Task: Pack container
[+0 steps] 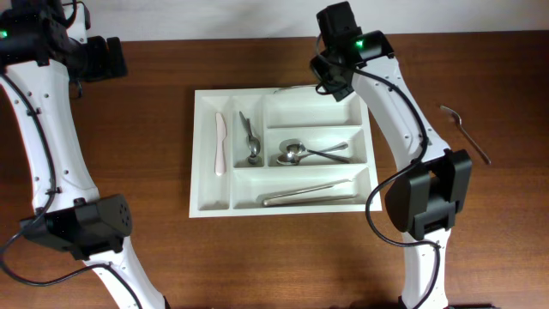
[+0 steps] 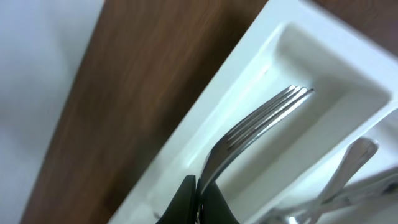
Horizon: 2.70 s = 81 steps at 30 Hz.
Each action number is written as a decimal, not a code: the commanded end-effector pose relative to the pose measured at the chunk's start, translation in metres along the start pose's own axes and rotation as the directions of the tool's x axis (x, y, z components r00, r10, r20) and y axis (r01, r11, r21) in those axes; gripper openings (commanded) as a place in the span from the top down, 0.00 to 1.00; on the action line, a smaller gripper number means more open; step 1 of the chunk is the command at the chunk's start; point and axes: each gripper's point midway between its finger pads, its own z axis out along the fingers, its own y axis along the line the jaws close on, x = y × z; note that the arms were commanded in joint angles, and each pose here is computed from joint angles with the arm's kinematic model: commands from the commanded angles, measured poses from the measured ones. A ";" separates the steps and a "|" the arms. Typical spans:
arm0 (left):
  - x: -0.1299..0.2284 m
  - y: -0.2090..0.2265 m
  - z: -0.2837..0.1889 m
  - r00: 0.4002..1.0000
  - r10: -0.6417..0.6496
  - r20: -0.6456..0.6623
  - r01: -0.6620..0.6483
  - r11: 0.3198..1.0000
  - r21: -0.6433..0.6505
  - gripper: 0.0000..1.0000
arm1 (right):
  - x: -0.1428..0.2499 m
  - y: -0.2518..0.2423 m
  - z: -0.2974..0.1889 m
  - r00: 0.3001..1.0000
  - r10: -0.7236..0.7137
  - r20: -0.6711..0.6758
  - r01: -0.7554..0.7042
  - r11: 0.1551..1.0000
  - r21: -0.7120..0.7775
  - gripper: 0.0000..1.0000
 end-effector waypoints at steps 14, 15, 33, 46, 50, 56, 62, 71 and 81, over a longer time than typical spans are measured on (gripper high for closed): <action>-0.002 0.001 -0.008 1.000 -0.010 0.019 0.010 1.000 0.002 0.01 | -0.009 -0.036 0.032 0.987 0.110 0.113 -0.124 0.986 0.116 0.96; -0.002 0.001 -0.008 1.000 -0.010 0.019 0.010 1.000 0.002 0.01 | -0.007 -0.036 0.033 0.988 0.108 0.109 -0.121 0.986 0.116 0.96; -0.002 0.001 -0.008 1.000 -0.010 0.019 0.010 1.000 0.002 0.01 | -0.041 -0.062 0.028 0.984 0.124 0.128 -0.145 0.974 0.174 0.21; -0.002 0.001 -0.008 1.000 -0.010 0.019 0.010 1.000 0.002 0.01 | -0.191 -0.190 0.009 0.983 -0.174 0.050 0.142 0.912 0.385 0.01; -0.002 0.001 -0.008 1.000 -0.010 0.019 0.010 1.000 0.002 0.01 | -0.228 -0.219 0.003 0.880 -0.472 -0.058 0.453 0.796 0.401 0.00; -0.002 0.001 -0.008 1.000 -0.010 0.019 0.010 1.000 0.002 0.01 | -0.264 -0.243 0.002 0.609 -0.773 -0.178 0.778 0.538 0.325 0.26; -0.002 0.001 -0.008 1.000 -0.010 0.019 0.010 1.000 0.002 0.01 | -0.255 -0.247 0.033 0.559 -0.806 -0.195 0.828 0.530 0.185 0.30; -0.002 0.001 -0.008 1.000 -0.010 0.019 0.010 1.000 0.002 0.01 | -0.230 -0.277 0.088 0.509 -0.796 -0.328 0.857 0.504 0.110 0.38; -0.002 0.001 -0.008 1.000 -0.010 0.019 0.010 1.000 0.002 0.01 | -0.228 -0.282 0.100 0.548 -0.768 -0.333 0.832 0.541 0.121 0.96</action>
